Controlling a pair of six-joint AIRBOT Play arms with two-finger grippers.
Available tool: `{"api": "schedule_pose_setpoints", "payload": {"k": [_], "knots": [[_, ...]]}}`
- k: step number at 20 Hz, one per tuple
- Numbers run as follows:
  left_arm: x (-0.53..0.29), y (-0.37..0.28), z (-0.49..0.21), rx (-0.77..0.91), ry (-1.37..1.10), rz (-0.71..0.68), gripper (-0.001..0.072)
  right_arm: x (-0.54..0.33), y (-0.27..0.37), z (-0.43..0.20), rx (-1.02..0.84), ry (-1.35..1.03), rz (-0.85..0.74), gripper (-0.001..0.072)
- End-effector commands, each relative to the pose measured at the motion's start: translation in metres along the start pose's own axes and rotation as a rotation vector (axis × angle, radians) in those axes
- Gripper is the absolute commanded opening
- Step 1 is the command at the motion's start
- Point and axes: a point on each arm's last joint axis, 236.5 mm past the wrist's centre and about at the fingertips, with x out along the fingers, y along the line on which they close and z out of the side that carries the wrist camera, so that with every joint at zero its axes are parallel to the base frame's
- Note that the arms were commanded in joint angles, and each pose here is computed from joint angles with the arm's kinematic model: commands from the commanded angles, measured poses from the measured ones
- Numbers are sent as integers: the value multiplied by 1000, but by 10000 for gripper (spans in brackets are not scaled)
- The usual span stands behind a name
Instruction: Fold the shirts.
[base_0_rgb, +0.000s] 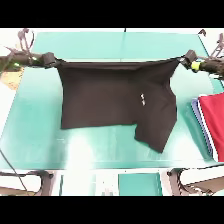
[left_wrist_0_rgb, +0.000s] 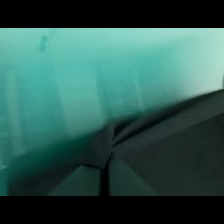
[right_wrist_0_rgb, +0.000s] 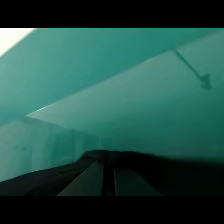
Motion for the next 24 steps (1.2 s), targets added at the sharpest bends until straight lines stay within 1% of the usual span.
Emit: {"api": "schedule_pose_setpoints", "payload": {"k": [1,3,5,6,9,11,15,19,20,21,22,23,24], "knots": [[36,31,9,-89,-85,39,20,56,-34,-8,61,65,20,21],[32,35,21,-82,-128,58,21,56,-30,4,40,45,28,21],[34,36,11,-67,-90,62,21,51,-35,0,24,77,22,21],[36,36,1,-51,-48,64,21,46,-44,-11,1,129,1,21],[43,43,-40,-53,100,69,21,29,-83,-48,-51,304,-126,20],[51,52,-72,-97,166,74,21,22,-103,-69,-70,385,-195,20],[60,65,-124,-167,260,93,21,23,-122,-107,-19,455,-216,20],[62,63,-137,-216,281,86,22,23,-125,-119,5,479,-215,21],[63,58,-136,-233,279,68,26,23,-121,-118,12,479,-200,65],[62,53,-136,-242,284,51,260,22,-117,-117,13,485,-191,221],[60,47,-137,-256,302,33,533,17,-112,-114,5,503,-179,282],[54,40,-139,-271,331,9,572,9,-107,-111,4,529,-175,282],[46,34,-140,-281,366,-15,572,-3,-107,-108,27,559,-194,300]]}}
